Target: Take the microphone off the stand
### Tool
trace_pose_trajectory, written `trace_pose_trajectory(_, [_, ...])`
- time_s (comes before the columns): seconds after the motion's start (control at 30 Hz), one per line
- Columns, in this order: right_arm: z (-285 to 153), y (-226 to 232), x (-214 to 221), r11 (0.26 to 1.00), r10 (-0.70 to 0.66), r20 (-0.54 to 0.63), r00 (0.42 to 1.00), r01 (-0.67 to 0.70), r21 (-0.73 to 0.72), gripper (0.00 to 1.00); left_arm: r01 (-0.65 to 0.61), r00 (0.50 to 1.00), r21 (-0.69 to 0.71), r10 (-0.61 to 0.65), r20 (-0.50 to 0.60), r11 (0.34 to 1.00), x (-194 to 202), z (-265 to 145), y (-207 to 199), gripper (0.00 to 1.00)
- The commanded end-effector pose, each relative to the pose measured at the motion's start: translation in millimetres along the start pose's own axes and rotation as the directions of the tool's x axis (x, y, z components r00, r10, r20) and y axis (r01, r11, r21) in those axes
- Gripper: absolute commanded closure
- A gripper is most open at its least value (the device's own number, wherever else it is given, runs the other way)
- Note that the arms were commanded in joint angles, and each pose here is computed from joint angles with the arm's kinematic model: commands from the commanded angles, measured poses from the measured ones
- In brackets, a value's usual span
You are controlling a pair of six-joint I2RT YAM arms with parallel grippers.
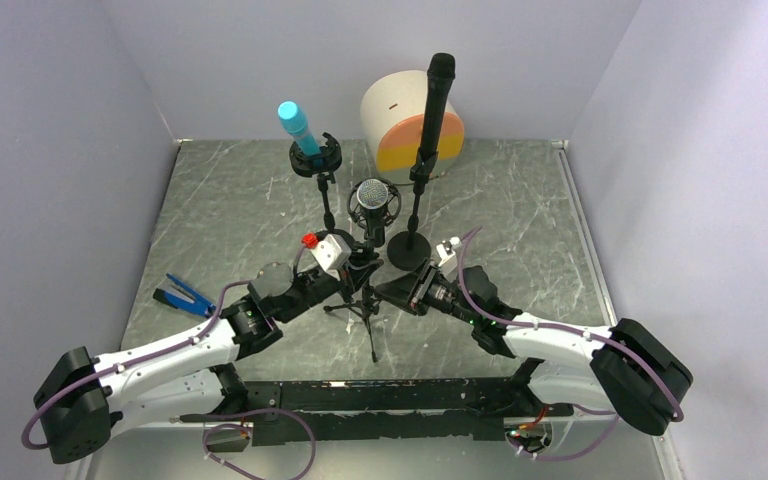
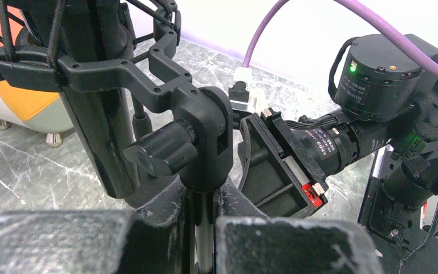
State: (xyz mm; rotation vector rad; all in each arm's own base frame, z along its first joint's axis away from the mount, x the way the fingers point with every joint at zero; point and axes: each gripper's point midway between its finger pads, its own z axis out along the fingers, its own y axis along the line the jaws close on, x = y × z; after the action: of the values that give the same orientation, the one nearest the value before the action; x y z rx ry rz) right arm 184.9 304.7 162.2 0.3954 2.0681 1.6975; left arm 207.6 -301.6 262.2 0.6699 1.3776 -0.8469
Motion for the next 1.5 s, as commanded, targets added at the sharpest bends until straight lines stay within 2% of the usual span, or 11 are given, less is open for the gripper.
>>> trace_pose_trajectory(0.0, [0, 22, -4, 0.995, -0.048, 0.01, 0.999, 0.049, -0.081, 0.77, -0.002, 0.999, -0.013, 0.003, 0.04, 1.0, -13, -2, 1, 0.98])
trace_pose_trajectory(0.13, [-2, 22, -3, 0.987, -0.111, 0.02, 0.994, 0.112, -0.116, 0.82, 0.003, 0.999, -0.002, -0.003, 0.035, 1.0, -12, 0, -1, 0.97])
trace_pose_trajectory(0.27, [-2, 29, -4, 0.93, -0.318, 0.058, 0.946, 0.323, -0.177, 0.83, 0.01, 0.999, 0.003, -0.011, 0.037, 1.0, -12, 1, -2, 0.97])
trace_pose_trajectory(0.5, [-5, 30, -16, 0.639, -0.731, 0.181, 0.658, 0.753, -0.158, 0.83, 0.017, 0.999, 0.007, -0.017, 0.035, 1.0, -11, 2, -3, 0.97])
trace_pose_trajectory(0.7, [-10, 26, -13, 0.449, -0.849, 0.227, 0.477, 0.878, -0.163, 0.81, 0.02, 0.999, 0.012, -0.02, 0.035, 1.0, -11, 4, -4, 0.97])
trace_pose_trajectory(0.77, [-11, 24, -14, 0.435, -0.861, 0.22, 0.459, 0.888, -0.148, 0.77, 0.021, 0.999, 0.013, -0.022, 0.037, 1.0, -10, 5, -4, 0.97])
trace_pose_trajectory(0.93, [-16, 29, -20, 0.587, -0.78, 0.196, 0.595, 0.803, -0.102, 0.42, 0.019, 0.999, 0.014, -0.019, 0.03, 1.0, -10, 4, -4, 0.97])
trace_pose_trajectory(1.07, [-24, 33, -29, 0.737, -0.647, 0.222, 0.729, 0.673, -0.061, 0.3, 0.019, 0.999, 0.009, -0.019, 0.031, 1.0, -9, 4, -3, 0.98])
trace_pose_trajectory(1.27, [-35, 22, -40, 0.937, -0.345, 0.242, 0.907, 0.347, 0.035, 0.28, 0.014, 0.999, 0.009, -0.014, 0.038, 1.0, -12, 4, -3, 0.97])
trace_pose_trajectory(1.37, [-39, 11, -46, 0.979, -0.2, 0.237, 0.951, 0.185, 0.086, 0.27, 0.013, 0.999, 0.01, -0.014, 0.041, 1.0, -14, 3, -3, 0.97])
trace_pose_trajectory(1.47, [-37, 21, -37, 0.996, -0.085, 0.191, 0.978, 0.086, 0.003, 0.32, 0.013, 0.999, 0.01, -0.014, 0.046, 1.0, -15, 2, -3, 0.98])
